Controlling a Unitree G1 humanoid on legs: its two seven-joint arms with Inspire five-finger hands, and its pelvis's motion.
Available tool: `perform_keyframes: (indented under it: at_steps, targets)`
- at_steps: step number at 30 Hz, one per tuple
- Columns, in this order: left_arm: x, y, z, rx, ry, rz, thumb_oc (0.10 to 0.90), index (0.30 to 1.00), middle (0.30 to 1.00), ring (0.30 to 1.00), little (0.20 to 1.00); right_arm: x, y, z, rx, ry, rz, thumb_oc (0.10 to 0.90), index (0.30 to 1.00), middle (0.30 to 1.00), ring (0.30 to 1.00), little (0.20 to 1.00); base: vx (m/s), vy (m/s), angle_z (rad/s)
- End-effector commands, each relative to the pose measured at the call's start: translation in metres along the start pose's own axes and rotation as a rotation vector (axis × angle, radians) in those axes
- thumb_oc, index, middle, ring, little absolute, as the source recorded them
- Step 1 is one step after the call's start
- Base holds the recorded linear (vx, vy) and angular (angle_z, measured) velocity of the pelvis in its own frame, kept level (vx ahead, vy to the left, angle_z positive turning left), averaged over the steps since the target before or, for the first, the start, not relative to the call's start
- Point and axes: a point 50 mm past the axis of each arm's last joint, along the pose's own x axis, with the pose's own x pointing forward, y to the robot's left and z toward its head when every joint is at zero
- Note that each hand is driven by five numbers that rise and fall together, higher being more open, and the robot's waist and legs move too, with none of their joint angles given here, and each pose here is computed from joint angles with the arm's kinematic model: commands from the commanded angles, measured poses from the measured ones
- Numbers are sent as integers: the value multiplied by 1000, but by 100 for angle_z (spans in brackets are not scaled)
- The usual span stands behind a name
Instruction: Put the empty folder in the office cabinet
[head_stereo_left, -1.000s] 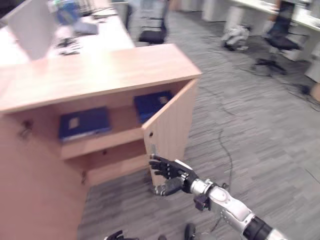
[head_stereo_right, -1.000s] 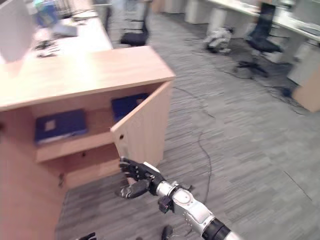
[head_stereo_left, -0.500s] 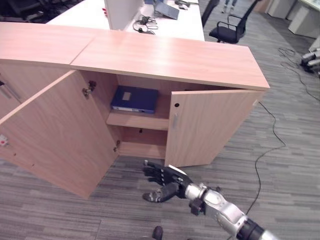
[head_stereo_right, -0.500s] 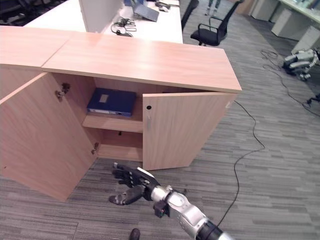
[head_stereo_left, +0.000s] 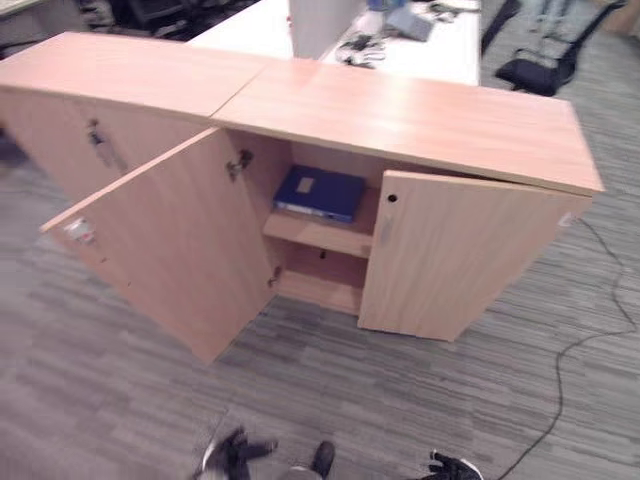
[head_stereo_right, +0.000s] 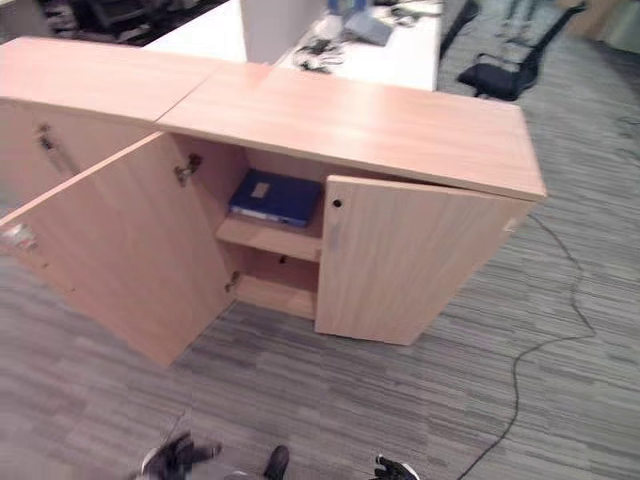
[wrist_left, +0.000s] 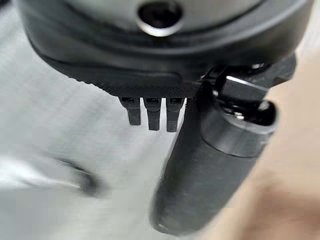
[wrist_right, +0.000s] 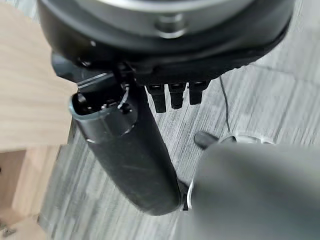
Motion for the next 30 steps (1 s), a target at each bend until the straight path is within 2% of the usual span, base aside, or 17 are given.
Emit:
perform_keyframes:
  at_steps: [1, 4, 5, 6, 7, 8, 10, 11, 13, 15, 16, 18, 21, 23, 26, 30]
  targets:
    - [-36, 137, 68, 134, -229, 326, 800, 900, 900, 900, 900, -2, -27, 0, 94, -17, -103, 800, 900, 900, 900, 900, 5, 121, 56]
    - [-49, 167, 83, 131, -267, 437, 800, 900, 900, 900, 900, -6, -43, -15, 205, 46, -183, 800, 900, 900, 900, 900, 56, 204, 71]
    - [-44, 166, 95, 143, -274, 460, 800, 900, 900, 900, 900, -6, -41, -19, 198, 66, -173, 800, 900, 900, 900, 900, 85, 251, 73]
    - [-28, 137, 114, 180, -345, 429, 800, 900, 900, 900, 900, -4, -33, -19, 189, 78, -162, 800, 900, 900, 900, 900, 172, 586, 51]
    - [-31, 80, 124, 152, -514, 301, 800, 900, 900, 900, 900, -9, -46, -31, 209, 120, -215, 800, 900, 900, 900, 900, 144, 657, 52]
    - [-31, 76, 120, 148, -505, 282, 800, 900, 900, 900, 900, -11, -50, -33, 220, 131, -226, 800, 900, 900, 900, 900, 194, 738, 57]
    - [-32, 85, 119, 166, -486, 301, 800, 900, 900, 900, 900, -13, -56, -36, 346, 123, -243, 800, 900, 900, 900, 900, 123, 580, 59]
    - [-33, 97, 121, 193, -471, 333, 800, 900, 900, 900, 900, -14, -58, -40, 475, 120, -254, 800, 900, 900, 900, 900, 131, 635, -20]
    - [-36, 103, 131, 224, -489, 345, 800, 900, 900, 900, 900, -15, -59, -41, 543, 114, -252, 800, 900, 900, 900, 900, 110, 568, -42]
    - [-42, 109, 155, 274, -554, 371, 800, 900, 900, 900, 900, -11, -55, -34, 614, 85, -240, 800, 900, 900, 900, 900, 44, 672, -20]
    - [-47, 110, 185, 320, -632, 393, 800, 900, 900, 900, 900, -7, -48, -23, 631, 47, -207, 800, 900, 900, 900, 900, 21, 568, -22]
    - [-47, 110, 186, 321, -633, 393, 800, 900, 900, 900, 900, -7, -48, -23, 632, 46, -207, 800, 900, 900, 900, 900, 18, 272, -28]
    - [-48, 102, 212, 376, -689, 366, 800, 900, 900, 900, 900, -6, -42, -23, 610, 48, -176, 800, 900, 900, 900, 900, 58, 240, -30]
    - [-42, 77, 228, 401, -737, 282, 800, 900, 900, 900, 900, -7, -37, -28, 569, 63, -147, 800, 900, 900, 900, 900, 133, 192, -4]
    - [-28, 43, 252, 346, -758, 186, 800, 900, 900, 900, 900, -9, -46, -30, 557, 70, -178, 800, 900, 900, 900, 900, 55, 5, 2]
    - [-24, 29, 260, 284, -764, 144, 800, 900, 900, 900, 900, -14, -52, -43, 580, 108, -208, 800, 900, 900, 900, 900, 144, -79, 60]
